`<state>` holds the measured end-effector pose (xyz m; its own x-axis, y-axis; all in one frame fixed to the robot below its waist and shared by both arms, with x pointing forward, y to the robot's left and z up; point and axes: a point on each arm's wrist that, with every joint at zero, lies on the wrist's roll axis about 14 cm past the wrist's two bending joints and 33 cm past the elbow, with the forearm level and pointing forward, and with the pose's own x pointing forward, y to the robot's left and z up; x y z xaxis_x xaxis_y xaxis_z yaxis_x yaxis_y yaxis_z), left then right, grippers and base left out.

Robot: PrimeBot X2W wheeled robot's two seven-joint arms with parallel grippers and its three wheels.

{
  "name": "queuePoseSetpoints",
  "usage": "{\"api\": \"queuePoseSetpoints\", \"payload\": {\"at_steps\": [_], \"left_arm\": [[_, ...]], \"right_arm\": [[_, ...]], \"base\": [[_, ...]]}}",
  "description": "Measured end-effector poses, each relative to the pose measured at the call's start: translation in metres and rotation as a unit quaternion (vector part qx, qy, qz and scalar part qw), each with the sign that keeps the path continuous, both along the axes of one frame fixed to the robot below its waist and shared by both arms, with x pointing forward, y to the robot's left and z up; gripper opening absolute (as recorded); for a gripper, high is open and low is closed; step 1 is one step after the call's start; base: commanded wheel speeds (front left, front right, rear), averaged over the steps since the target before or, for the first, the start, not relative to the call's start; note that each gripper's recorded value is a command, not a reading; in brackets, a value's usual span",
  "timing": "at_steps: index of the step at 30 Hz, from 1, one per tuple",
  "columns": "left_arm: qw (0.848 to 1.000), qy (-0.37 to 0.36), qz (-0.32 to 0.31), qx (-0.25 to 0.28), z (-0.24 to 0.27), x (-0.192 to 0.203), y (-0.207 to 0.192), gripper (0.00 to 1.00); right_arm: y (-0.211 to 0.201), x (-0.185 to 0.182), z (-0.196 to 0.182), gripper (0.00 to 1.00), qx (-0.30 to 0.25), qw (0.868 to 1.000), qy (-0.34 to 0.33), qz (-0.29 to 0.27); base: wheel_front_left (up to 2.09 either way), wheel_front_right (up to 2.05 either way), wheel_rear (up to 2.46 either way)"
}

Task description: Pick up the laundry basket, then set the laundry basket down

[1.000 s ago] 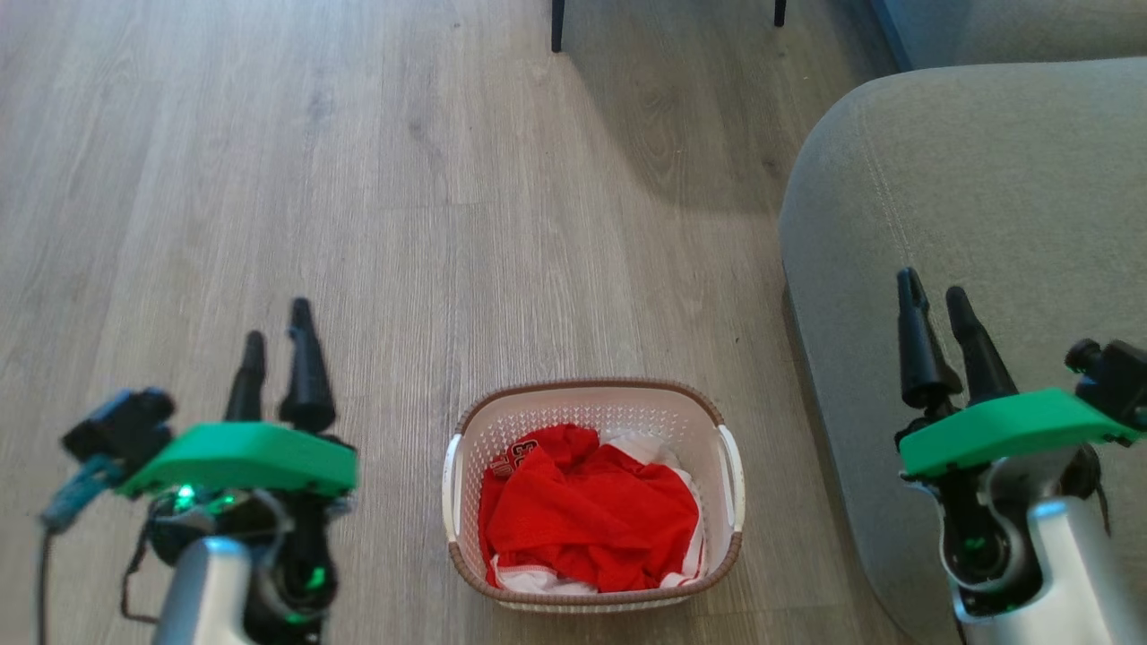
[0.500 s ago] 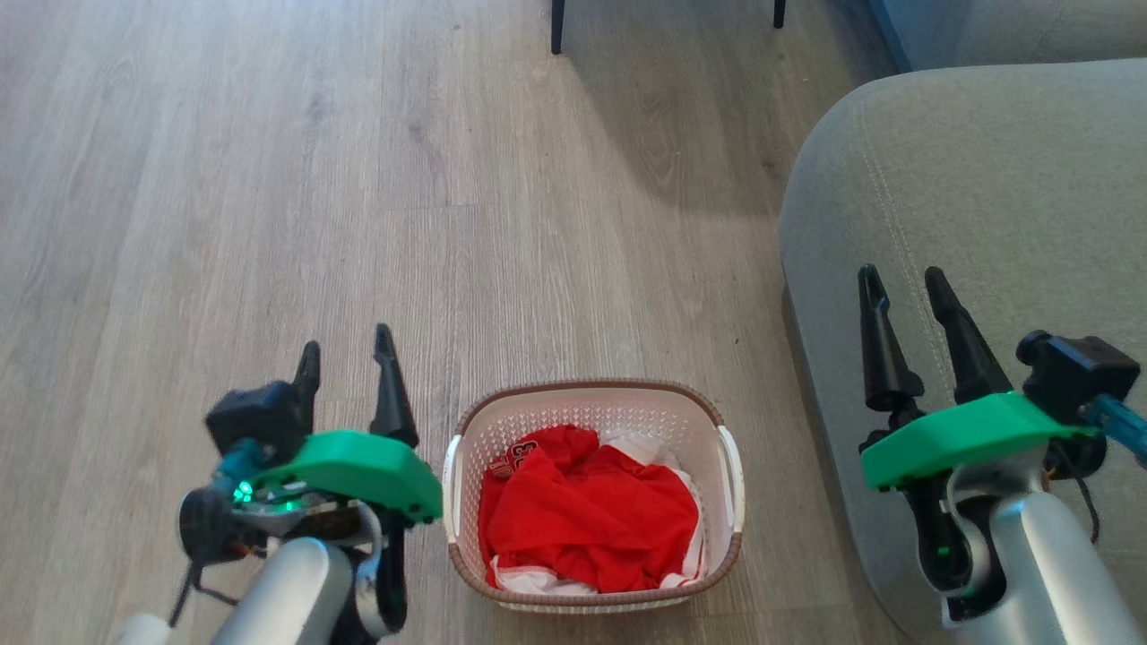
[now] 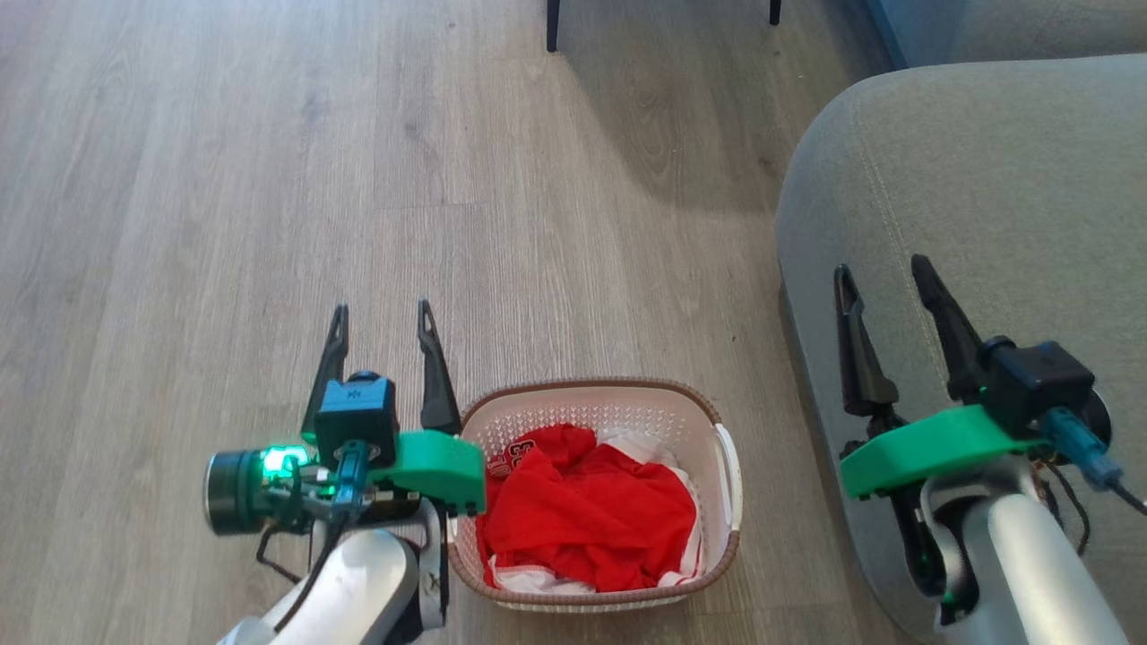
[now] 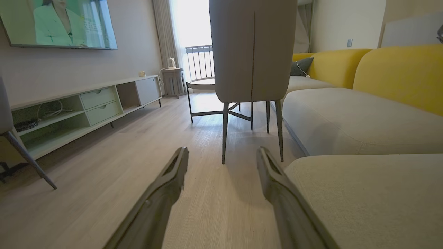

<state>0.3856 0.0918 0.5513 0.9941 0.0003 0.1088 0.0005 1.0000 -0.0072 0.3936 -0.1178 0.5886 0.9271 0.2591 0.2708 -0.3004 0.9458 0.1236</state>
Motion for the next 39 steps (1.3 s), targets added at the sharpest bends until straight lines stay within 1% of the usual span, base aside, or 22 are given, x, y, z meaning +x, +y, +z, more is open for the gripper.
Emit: {"api": "queuePoseSetpoints", "payload": {"at_steps": [3,6,11,15,17,19,22,23,24,25,28,31,33,39], "left_arm": [[1.000,-0.015,0.000,0.002,0.008,0.000,-0.001,1.00],[0.999,-0.047,-0.006,0.002,0.025,-0.002,-0.008,1.00],[0.998,-0.058,0.001,-0.021,0.035,-0.002,-0.003,1.00],[0.996,-0.066,0.022,-0.052,0.041,0.000,0.011,1.00],[0.995,-0.057,0.025,-0.080,0.037,0.000,0.016,1.00],[0.992,-0.043,0.014,-0.115,0.029,-0.001,0.017,1.00],[0.988,-0.018,0.010,-0.150,0.009,-0.002,0.025,1.00],[0.989,-0.015,0.008,-0.147,0.004,-0.002,0.028,1.00],[0.992,-0.019,-0.003,-0.123,-0.001,-0.003,0.031,1.00],[0.994,-0.020,-0.006,-0.111,-0.002,-0.003,0.032,1.00],[0.995,-0.022,-0.022,-0.099,-0.006,-0.002,0.029,1.00],[0.996,-0.017,-0.032,-0.076,-0.014,-0.004,0.028,1.00],[0.997,-0.006,-0.034,-0.072,-0.023,-0.006,0.029,1.00],[0.996,0.019,-0.043,-0.075,-0.038,-0.009,0.026,1.00]], "right_arm": [[0.001,-0.001,0.003,1.00,-0.010,1.000,-0.010,-0.001],[0.002,-0.001,0.009,1.00,-0.025,0.999,-0.024,-0.003],[0.004,-0.002,0.016,1.00,-0.043,0.998,-0.045,-0.005],[-0.001,0.000,0.018,1.00,-0.036,0.998,-0.049,-0.020],[-0.004,0.001,0.013,1.00,-0.036,0.998,-0.043,-0.025],[-0.007,0.002,0.005,1.00,-0.043,0.998,-0.033,-0.031],[-0.009,0.003,-0.009,1.00,-0.062,0.997,-0.016,-0.036],[-0.009,0.003,-0.014,1.00,-0.067,0.997,-0.010,-0.036],[-0.009,0.003,-0.023,1.00,-0.072,0.997,0.002,-0.037],[-0.008,0.002,-0.027,1.00,-0.073,0.997,0.007,-0.036],[-0.004,0.001,-0.042,1.00,-0.084,0.996,0.025,-0.030],[0.000,0.000,-0.048,1.00,-0.101,0.994,0.030,-0.025],[0.002,-0.001,-0.051,1.00,-0.110,0.993,0.031,-0.021],[0.003,-0.002,-0.055,1.00,-0.112,0.993,0.038,-0.020]], "base": [[0.00,0.00,0.00],[0.00,0.00,0.00],[0.00,0.00,0.00],[0.00,0.00,0.00],[0.00,0.00,0.00],[0.00,0.00,0.00],[0.00,0.00,0.00],[0.00,0.00,0.00],[0.00,0.00,0.00],[0.00,0.00,0.00],[0.00,0.00,0.00],[0.00,0.00,0.00],[0.00,0.00,0.00],[0.00,0.00,0.00]]}}
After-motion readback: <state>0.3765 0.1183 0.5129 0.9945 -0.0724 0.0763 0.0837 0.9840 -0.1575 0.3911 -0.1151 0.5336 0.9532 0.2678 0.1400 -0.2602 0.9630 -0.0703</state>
